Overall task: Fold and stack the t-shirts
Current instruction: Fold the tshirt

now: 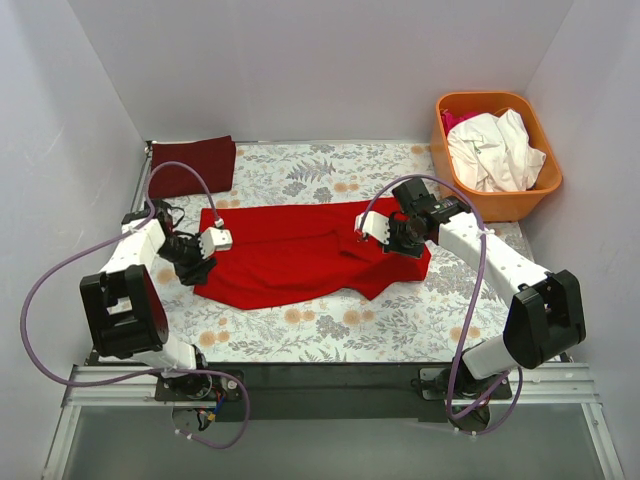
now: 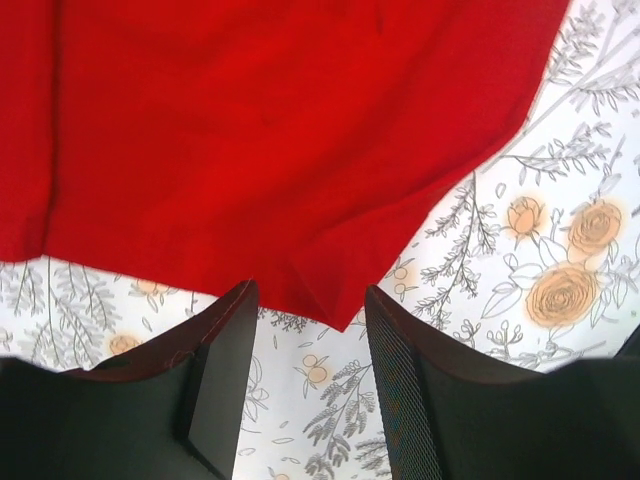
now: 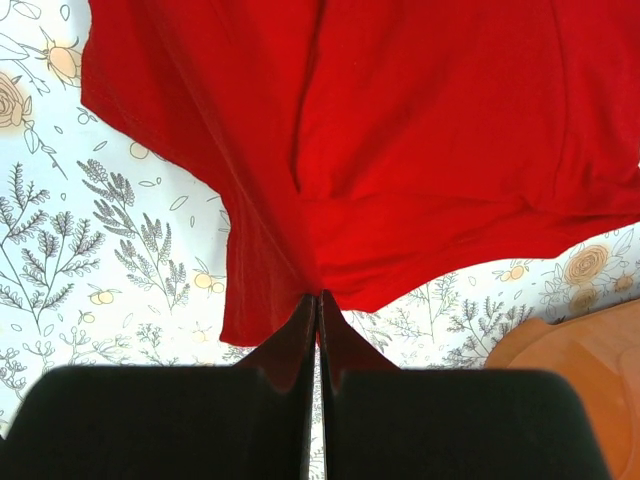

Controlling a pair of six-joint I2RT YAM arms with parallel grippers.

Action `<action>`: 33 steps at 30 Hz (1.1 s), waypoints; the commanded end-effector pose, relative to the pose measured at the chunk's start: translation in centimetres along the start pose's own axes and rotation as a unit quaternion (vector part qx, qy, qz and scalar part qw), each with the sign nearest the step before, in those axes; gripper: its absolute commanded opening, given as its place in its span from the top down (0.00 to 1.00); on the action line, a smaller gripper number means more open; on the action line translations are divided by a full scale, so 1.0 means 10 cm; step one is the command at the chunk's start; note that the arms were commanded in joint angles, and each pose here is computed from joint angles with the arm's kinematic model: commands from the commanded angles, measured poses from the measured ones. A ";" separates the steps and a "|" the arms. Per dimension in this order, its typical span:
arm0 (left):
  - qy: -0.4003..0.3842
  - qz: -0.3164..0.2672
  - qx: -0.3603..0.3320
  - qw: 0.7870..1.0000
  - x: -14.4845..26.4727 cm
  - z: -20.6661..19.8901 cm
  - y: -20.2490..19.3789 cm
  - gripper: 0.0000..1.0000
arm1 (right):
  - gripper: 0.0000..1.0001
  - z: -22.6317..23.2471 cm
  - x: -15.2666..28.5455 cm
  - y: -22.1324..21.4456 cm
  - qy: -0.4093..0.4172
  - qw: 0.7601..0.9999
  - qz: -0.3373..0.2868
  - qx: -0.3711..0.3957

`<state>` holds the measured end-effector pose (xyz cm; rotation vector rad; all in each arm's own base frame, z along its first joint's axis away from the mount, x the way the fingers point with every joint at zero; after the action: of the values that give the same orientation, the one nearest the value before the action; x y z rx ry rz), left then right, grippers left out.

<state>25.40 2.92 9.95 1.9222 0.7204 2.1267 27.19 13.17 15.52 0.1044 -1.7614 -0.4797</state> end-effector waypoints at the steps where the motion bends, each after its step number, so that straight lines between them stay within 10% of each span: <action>1: -0.029 -0.015 -0.082 0.996 0.01 0.03 0.10 0.54 | 0.99 0.06 0.00 -0.02 0.016 1.000 0.000 0.004; 33: -0.130 0.024 -0.189 0.973 -0.33 -0.02 -0.08 0.64 | 0.99 0.11 -0.04 -0.11 0.022 1.000 0.017 -0.001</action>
<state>26.10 2.11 6.94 1.9552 0.2494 1.8465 26.23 12.74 14.41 0.0791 -1.7213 -0.4640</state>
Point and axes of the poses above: each gripper's point midway between its finger pads, its own x axis back along the fingers, its own z axis along the line the jaws close on, y = z × x, the point moved 4 cm from there along x, back along the fingers, and after that the axes turned 9 degrees about -x, right-handed, at the moved point
